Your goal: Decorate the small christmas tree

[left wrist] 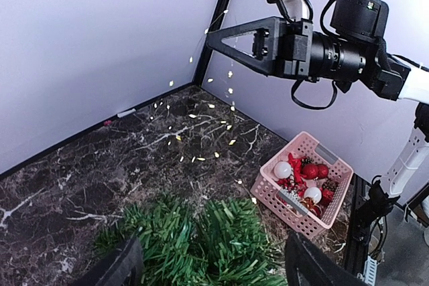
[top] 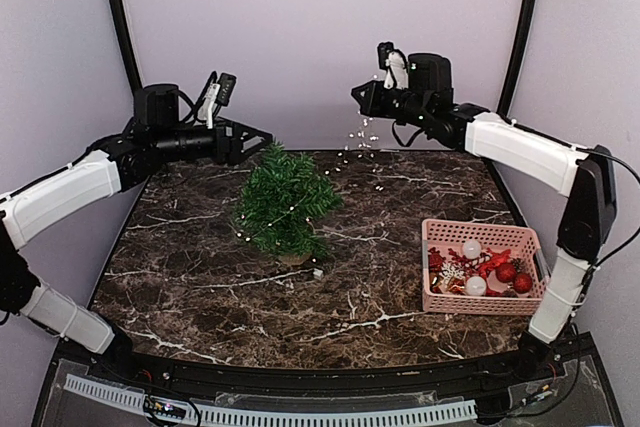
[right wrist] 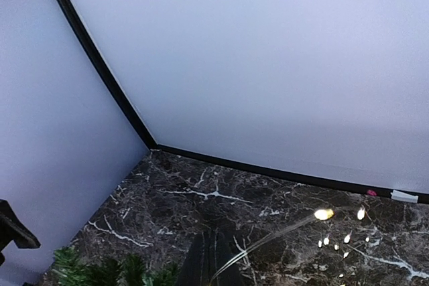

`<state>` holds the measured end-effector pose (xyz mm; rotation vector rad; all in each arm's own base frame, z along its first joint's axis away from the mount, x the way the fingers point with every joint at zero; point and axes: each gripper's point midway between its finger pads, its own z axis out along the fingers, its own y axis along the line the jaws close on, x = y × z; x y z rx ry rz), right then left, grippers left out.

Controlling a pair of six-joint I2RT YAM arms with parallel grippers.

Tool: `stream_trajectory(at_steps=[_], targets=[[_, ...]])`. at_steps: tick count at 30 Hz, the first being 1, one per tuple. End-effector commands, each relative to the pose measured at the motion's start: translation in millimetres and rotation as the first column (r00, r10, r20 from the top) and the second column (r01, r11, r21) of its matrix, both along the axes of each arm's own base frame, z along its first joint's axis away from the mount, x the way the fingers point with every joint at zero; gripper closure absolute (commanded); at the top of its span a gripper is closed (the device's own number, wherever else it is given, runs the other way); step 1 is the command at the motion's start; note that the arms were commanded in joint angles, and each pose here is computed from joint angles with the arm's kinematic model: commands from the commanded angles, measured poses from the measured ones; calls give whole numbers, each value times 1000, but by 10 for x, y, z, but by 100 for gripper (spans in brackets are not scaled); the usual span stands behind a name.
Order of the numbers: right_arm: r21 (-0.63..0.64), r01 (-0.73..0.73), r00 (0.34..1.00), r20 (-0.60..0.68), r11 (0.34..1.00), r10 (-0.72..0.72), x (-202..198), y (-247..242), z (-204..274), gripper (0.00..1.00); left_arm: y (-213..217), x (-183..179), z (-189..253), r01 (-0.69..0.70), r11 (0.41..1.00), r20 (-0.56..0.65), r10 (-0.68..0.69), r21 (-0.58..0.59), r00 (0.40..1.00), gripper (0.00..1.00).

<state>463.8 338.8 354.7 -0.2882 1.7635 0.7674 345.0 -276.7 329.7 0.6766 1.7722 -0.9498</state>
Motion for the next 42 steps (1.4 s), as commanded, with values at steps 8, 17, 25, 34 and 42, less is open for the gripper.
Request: stream_trajectory(at_steps=[8,17,25,34,42], targets=[[213,-268,943,258,940,211,-964,107,1357,100,-61,-317,406,54,998,96,-51,-29,994,25],[240,-279,929,311,930,199,-1460,-122,1608,100,-517,-821,378,178,983,166,-182,36,969,29],[257,-302,922,325,918,212,-1898,-454,1688,100,-805,-1127,29,255,964,124,-263,77,957,36],[274,-312,919,332,910,215,-2121,-640,1673,100,-984,-961,-209,188,965,106,-210,183,972,35],[277,-341,907,347,899,237,-2224,-668,1679,100,-1075,-769,-271,135,963,145,-172,234,974,35]])
